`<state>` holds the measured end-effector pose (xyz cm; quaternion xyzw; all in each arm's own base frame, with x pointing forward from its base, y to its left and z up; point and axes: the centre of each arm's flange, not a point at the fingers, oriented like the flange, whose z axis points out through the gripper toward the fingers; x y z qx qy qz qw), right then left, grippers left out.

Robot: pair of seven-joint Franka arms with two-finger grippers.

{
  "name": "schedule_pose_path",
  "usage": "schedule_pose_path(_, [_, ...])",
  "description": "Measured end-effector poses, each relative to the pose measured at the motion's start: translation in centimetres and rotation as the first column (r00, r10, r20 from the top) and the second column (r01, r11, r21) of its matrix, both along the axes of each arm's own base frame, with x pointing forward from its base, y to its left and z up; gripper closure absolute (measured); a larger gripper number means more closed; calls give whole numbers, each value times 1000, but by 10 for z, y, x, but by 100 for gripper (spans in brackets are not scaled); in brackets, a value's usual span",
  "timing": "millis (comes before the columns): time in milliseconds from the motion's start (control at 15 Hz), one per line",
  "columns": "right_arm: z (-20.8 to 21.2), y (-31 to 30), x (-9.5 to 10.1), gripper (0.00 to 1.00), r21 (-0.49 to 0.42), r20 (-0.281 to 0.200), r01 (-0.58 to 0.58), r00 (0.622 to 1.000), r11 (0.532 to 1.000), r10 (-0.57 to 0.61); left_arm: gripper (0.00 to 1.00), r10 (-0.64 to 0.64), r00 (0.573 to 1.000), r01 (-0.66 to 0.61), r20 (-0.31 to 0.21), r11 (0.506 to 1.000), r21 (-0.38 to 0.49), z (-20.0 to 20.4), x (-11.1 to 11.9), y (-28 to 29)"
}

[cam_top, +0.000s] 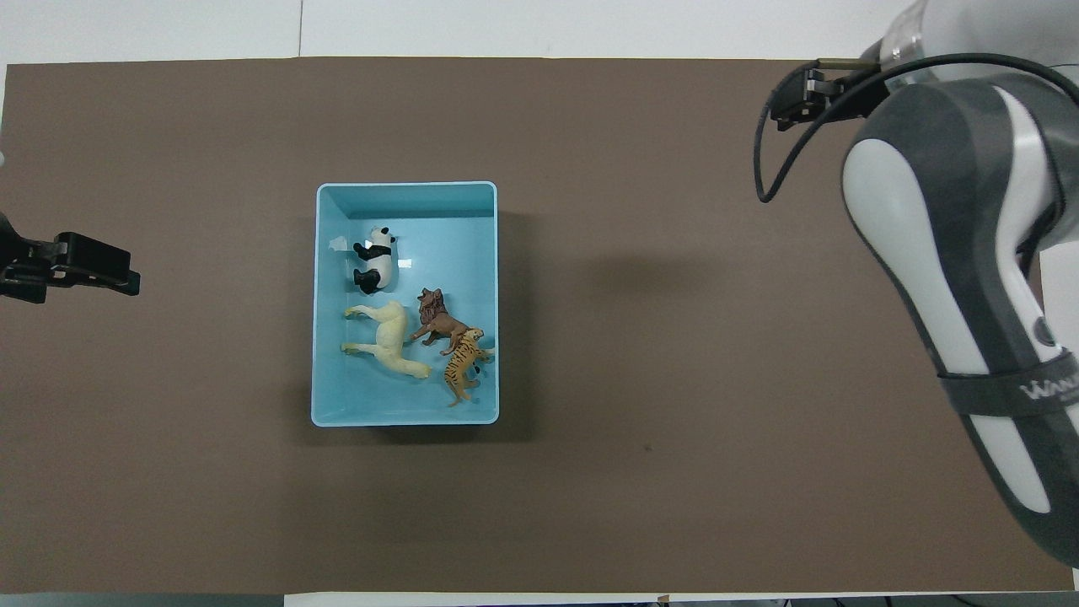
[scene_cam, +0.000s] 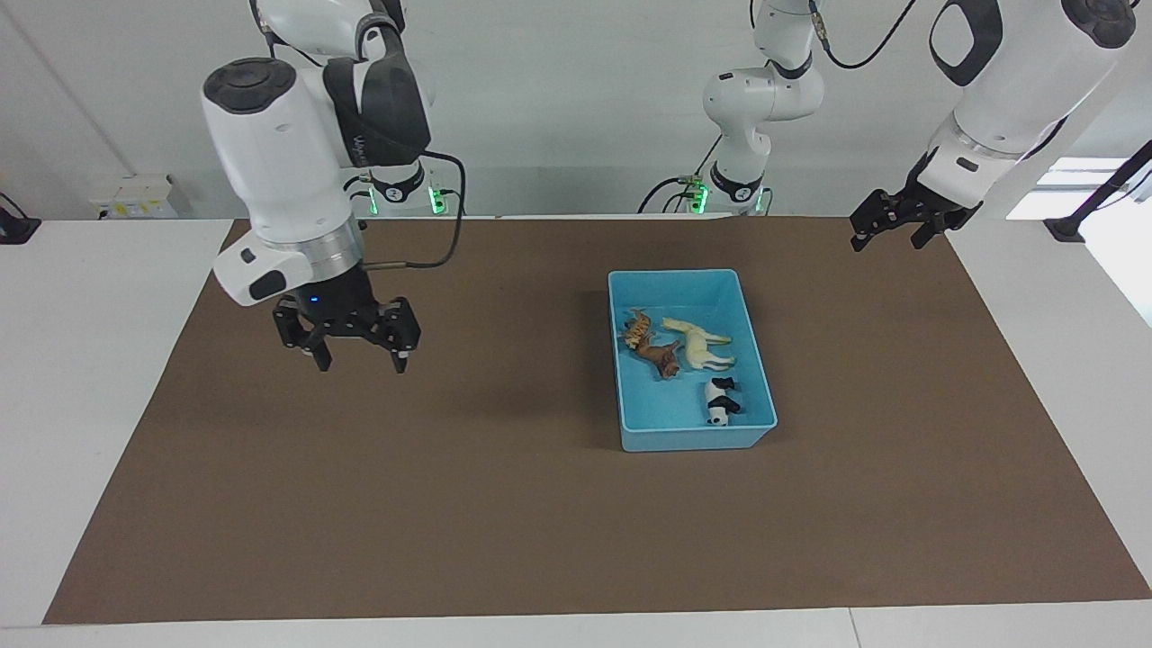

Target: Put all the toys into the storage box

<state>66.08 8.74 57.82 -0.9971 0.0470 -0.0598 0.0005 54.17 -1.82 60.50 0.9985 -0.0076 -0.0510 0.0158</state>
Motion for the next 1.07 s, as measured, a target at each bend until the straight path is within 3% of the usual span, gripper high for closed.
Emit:
schedule_pose_path(200, [19, -37, -40, 0, 2, -72, 20, 997, 1000, -20, 0, -43, 999, 43, -1, 999, 18, 5, -2, -13])
schedule_pose_path(400, [27, -58, -84, 0, 14, -99, -16, 995, 1000, 17, 0, -66, 998, 66, -1, 998, 21, 5, -3, -25])
schedule_pose_path(533, [28, -64, -102, 0, 14, -133, -34, 990, 999, 36, 0, -64, 998, 64, -1, 998, 21, 4, -3, -24])
schedule_pose_path(667, [24, -67, -110, 0, 10, -171, -39, 985, 999, 40, 0, -61, 998, 61, -1, 998, 21, 3, -2, -23])
schedule_pose_path(1067, [23, -73, -108, 0, -11, -164, -33, 986, 999, 31, 0, -66, 998, 66, -4, 998, 21, 0, -1, -25])
